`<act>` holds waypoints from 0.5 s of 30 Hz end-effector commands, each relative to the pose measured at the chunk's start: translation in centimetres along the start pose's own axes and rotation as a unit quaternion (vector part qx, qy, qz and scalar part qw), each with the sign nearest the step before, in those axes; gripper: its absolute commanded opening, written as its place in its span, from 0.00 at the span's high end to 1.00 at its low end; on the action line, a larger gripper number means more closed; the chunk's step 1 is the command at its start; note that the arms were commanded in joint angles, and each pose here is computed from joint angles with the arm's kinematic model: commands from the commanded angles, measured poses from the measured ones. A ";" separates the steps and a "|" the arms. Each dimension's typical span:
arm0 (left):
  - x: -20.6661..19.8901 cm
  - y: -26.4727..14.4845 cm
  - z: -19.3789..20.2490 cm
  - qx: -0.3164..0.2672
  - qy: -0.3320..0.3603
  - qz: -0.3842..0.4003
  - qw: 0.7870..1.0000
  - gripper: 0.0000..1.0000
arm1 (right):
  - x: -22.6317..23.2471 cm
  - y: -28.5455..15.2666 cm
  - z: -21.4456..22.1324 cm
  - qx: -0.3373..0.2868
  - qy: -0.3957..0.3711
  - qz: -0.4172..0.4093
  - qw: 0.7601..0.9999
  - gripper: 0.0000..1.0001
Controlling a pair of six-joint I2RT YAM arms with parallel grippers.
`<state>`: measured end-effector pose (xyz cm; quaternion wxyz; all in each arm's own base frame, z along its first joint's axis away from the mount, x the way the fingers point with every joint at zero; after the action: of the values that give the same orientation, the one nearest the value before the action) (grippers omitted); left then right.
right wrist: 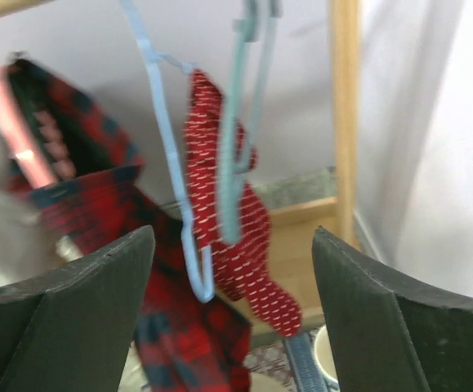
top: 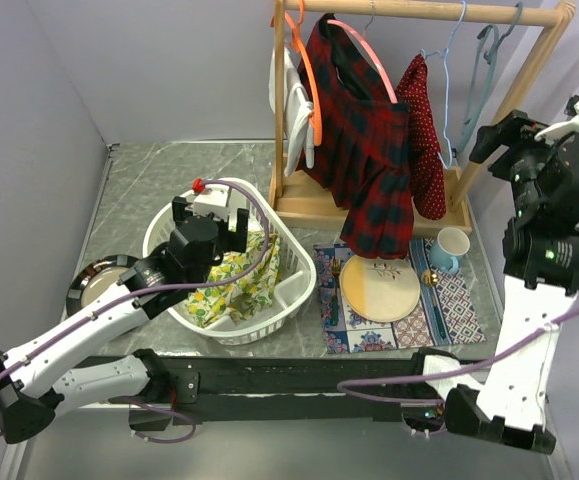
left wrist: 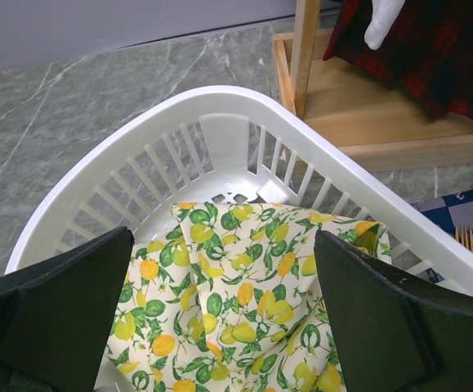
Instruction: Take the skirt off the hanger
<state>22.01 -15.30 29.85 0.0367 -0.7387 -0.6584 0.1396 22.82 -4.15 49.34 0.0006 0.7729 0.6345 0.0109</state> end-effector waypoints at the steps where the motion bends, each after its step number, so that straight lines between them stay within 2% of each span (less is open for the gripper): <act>1: 0.3 -0.5 -1.5 -0.033 -0.018 -0.005 0.999 0.01 | 2.1 -1.4 -0.2 -0.006 0.043 -0.071 0.997 0.24; 4: 0.3 -0.5 -1.6 -0.030 -0.017 -0.005 0.999 0.01 | 2.8 -1.0 0.0 -0.004 0.051 -0.093 0.994 0.35; 6: 0.3 -0.5 -1.6 -0.031 -0.018 -0.003 0.999 0.01 | 3.5 -0.3 0.1 0.002 0.050 -0.105 0.993 0.48; 15: 0.2 -0.4 -1.5 -0.028 -0.016 0.000 0.999 0.01 | 4.5 3.8 1.3 0.060 0.014 -0.032 0.998 0.53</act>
<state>21.93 -15.07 30.17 0.0303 -0.7369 -0.6613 0.1368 25.63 0.86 48.72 -0.0496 0.7046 0.7078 0.0114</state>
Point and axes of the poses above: each gripper's point midway between its finger pads, its own y axis out along the fingers, its own x axis along the line the jaws close on, z = x × y, the point moved 7 cm from there along -y, back along the fingers, and after that the axes turned 12 degrees about -y, right-handed, at the moved point
